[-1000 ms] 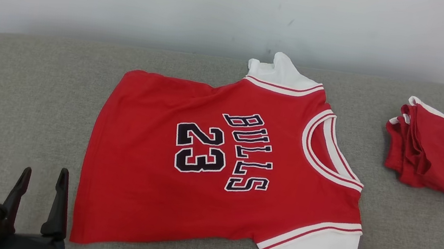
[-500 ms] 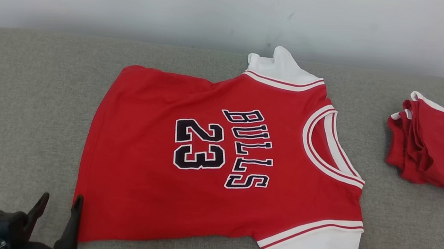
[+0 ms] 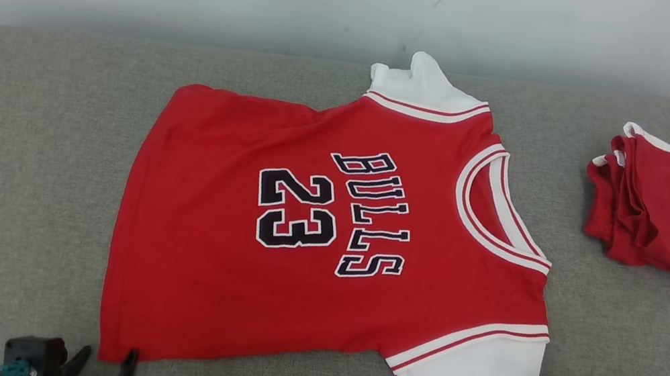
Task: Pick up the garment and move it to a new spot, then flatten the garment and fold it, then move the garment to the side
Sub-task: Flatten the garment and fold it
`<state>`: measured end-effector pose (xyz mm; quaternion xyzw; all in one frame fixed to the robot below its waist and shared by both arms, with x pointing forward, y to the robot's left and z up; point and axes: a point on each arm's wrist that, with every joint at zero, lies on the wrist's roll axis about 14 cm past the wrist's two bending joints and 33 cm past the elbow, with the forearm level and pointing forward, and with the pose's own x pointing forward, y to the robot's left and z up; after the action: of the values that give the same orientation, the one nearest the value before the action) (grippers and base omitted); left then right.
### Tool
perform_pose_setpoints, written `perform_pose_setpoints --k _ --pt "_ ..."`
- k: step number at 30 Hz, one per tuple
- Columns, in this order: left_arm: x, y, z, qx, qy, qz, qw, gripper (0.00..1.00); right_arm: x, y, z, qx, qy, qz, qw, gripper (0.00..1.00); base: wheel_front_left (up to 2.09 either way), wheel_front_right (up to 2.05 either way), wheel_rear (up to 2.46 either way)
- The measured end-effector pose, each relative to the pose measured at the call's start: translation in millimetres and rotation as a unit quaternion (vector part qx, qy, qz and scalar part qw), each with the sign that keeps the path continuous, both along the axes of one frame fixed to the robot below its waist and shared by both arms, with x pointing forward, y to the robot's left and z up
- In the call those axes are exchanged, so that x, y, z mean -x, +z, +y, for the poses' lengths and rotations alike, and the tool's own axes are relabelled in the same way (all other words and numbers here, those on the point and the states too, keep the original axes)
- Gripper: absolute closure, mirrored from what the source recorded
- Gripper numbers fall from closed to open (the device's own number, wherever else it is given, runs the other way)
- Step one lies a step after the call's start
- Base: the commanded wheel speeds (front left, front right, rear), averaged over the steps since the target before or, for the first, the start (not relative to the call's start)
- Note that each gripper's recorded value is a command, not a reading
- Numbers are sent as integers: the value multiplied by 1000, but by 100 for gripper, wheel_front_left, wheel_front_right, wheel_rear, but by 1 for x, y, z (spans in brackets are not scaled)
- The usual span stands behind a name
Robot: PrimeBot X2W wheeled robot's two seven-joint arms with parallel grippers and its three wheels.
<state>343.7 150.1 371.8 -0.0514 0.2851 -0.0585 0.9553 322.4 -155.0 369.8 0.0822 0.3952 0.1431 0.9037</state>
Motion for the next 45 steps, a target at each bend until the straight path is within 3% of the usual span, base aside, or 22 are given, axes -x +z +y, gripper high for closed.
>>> perform_pose_setpoints --k 4,5,6,7,8,9,15,23,29,33,35,36,38,39,41,43,45 --pt "-6 -2 2 -4 1 6 1000 0 0 -3 3 3 5 14 1000 4 0 0 0" --pt "-6 -3 2 -6 1 10 1000 0 0 -3 4 3 5 15 1000 22 0 0 0" --pt "-6 -3 2 -6 1 10 1000 2 0 -3 4 3 5 15 1000 59 0 0 0" --pt "-6 -4 3 -5 2 13 1000 16 1 -4 4 5 4 19 1000 84 0 0 0" --pt "-7 -4 3 0 6 15 1000 71 1 -4 5 5 5 21 1000 100 0 0 0" --pt "-7 -6 3 2 8 20 1000 100 1 -5 6 4 6 22 1000 100 0 0 0" --pt "-4 -9 4 4 10 29 1000 100 -3 -2 17 -9 10 21 1000 100 0 0 0" --pt "-16 16 3 13 4 -19 1000 100 -32 26 6 -38 -33 -37 998 100 0 0 0" --pt "-54 53 -10 13 -54 -75 996 100 -57 47 19 -34 15 -48 998 100 0 0 0" --pt "-92 81 -35 56 -113 -69 990 100 -84 64 31 -38 58 -14 997 100 0 0 0" --pt "-112 90 -45 115 -115 -32 986 100 -110 78 28 -34 58 2 998 100 0 0 0" --pt "-122 95 -50 130 -121 -15 984 100 -130 92 28 -36 50 -1 998 100 0 0 0" --pt "-152 111 -45 96 -134 -2 986 100 -175 137 27 -36 33 -38 998 100 0 0 0" --pt "-172 128 -38 77 -133 -14 988 100 -198 165 24 -30 25 -71 997 100 0 0 0" --pt "-219 196 -30 90 -111 -98 985 100 -239 227 11 -22 -9 -162 986 100 0 0 0" --pt "-253 276 -27 105 -79 -215 968 100 -268 283 -1 -10 -39 -259 965 100 0 0 0" --pt "-270 344 -24 113 -55 -323 938 100 -288 341 -13 -2 -67 -367 928 100 0 0 0"
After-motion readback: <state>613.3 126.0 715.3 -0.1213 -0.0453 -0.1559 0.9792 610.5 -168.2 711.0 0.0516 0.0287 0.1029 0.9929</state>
